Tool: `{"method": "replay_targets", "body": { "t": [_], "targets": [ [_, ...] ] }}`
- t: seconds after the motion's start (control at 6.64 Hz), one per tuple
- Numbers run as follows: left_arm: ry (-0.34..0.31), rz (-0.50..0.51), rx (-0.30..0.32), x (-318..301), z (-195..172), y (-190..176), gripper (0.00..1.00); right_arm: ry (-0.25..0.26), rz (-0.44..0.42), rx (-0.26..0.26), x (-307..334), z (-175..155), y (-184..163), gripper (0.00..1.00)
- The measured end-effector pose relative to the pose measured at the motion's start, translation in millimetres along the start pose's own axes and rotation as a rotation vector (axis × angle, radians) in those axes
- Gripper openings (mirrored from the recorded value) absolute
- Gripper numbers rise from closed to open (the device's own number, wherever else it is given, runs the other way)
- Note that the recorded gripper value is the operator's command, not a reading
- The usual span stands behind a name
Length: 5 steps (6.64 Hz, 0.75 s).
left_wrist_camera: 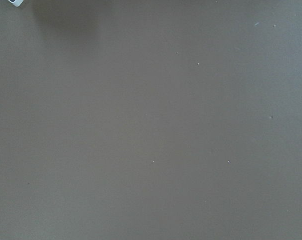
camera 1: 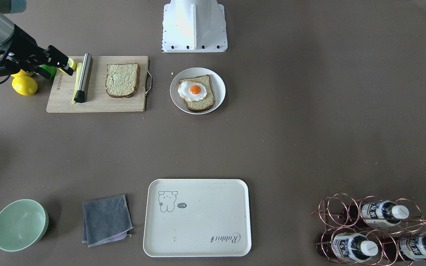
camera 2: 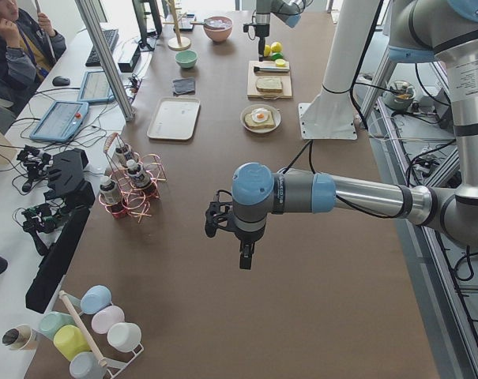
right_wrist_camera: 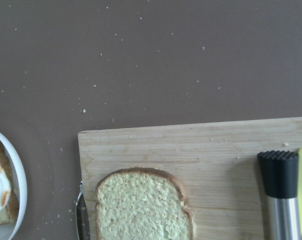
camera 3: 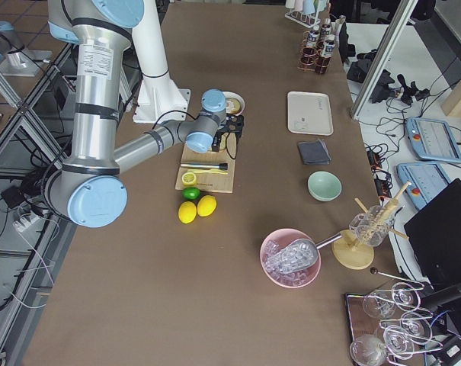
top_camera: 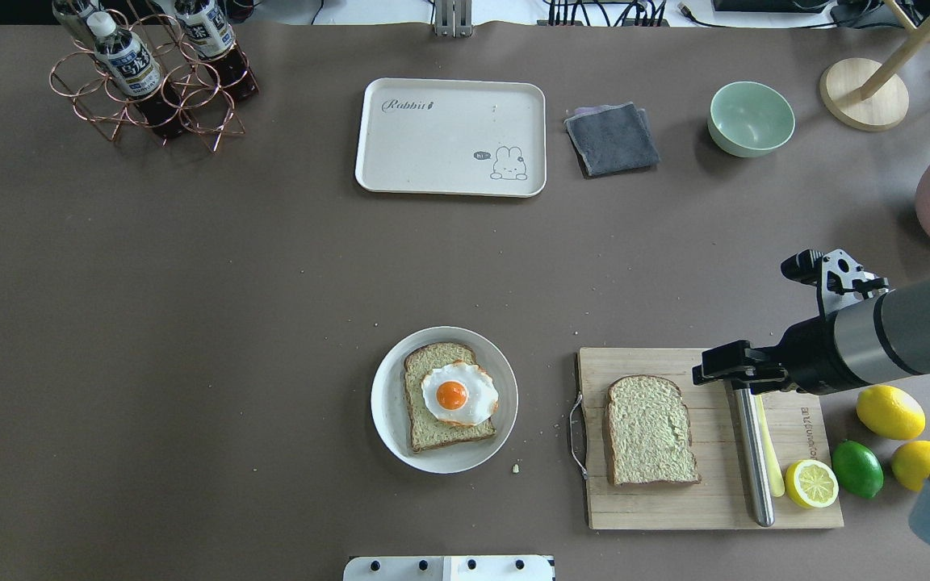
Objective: Make sandwich and place on tray
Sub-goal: 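Reach the right gripper to the plain bread slice on the cutting board and grasp it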
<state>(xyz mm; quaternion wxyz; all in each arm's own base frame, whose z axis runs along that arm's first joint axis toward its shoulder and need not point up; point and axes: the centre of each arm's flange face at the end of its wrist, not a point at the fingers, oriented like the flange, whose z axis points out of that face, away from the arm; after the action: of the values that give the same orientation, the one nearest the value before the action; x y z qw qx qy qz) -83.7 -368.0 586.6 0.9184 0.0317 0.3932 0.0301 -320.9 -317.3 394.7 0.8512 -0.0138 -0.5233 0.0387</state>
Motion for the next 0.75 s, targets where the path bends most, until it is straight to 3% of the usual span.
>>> {"method": "replay_targets", "body": {
  "t": [0.75],
  "targets": [
    [0.000,-0.002,-0.001,-0.8,0.6,0.8,0.98,0.073,0.007,-0.015,8.9,56.4,12.5,0.81]
  ]
}}
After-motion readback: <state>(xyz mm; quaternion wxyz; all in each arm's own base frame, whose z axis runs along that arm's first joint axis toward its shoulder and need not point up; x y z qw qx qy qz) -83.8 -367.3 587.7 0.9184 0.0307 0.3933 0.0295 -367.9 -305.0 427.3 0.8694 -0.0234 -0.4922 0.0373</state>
